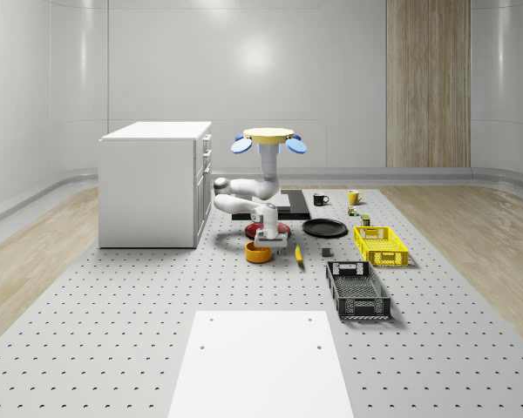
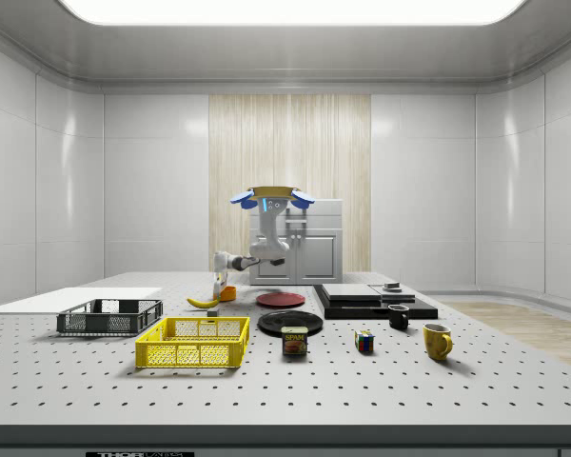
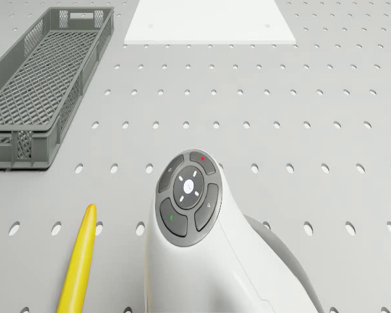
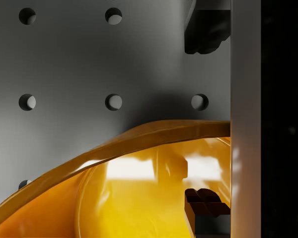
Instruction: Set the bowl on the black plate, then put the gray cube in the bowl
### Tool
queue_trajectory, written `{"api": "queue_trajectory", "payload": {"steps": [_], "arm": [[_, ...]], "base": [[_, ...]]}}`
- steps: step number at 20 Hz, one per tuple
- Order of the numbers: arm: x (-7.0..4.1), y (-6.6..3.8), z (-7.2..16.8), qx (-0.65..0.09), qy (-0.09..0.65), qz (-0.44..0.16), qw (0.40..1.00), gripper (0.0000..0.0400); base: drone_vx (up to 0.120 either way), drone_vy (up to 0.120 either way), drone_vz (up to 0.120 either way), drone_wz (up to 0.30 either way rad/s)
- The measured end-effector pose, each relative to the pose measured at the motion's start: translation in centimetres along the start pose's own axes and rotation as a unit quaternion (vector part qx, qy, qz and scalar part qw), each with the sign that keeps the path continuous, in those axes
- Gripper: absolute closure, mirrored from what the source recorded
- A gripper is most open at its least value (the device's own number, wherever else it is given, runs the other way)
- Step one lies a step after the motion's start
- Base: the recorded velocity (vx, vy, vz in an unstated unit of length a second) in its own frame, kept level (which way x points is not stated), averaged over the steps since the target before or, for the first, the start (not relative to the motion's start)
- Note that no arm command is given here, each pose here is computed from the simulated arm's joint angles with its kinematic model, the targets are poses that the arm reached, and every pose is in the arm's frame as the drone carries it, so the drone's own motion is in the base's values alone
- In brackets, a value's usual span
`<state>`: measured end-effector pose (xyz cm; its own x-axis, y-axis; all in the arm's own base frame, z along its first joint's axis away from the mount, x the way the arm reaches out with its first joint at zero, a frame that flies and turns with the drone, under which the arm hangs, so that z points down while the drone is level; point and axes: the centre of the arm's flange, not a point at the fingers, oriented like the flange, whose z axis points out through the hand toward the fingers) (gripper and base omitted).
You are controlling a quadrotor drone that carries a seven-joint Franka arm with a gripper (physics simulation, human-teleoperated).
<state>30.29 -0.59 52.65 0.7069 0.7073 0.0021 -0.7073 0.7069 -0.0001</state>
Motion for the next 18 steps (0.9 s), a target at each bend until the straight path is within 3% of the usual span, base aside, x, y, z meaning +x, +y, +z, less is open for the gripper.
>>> {"api": "queue_trajectory", "payload": {"steps": [6, 7, 9, 11, 14, 18], "arm": [[0.19, 0.20, 0.01, 0.000, 0.000, 0.000, 1.000, 0.0000], [0.21, 0.22, 0.01, 0.000, 0.000, 0.000, 1.000, 0.0024], [0.23, 0.25, 0.01, 0.000, 0.000, 0.000, 1.000, 0.0132], [0.25, 0.27, 0.01, 0.000, 0.000, 0.000, 1.000, 0.0198], [0.26, 0.28, 0.01, 0.000, 0.000, 0.000, 1.000, 0.0252], [0.27, 0.29, 0.01, 0.000, 0.000, 0.000, 1.000, 0.0282]], "base": [[0.000, 0.000, 0.000, 0.000], [0.000, 0.000, 0.000, 0.000], [0.000, 0.000, 0.000, 0.000], [0.000, 0.000, 0.000, 0.000], [0.000, 0.000, 0.000, 0.000], [0.000, 0.000, 0.000, 0.000]]}}
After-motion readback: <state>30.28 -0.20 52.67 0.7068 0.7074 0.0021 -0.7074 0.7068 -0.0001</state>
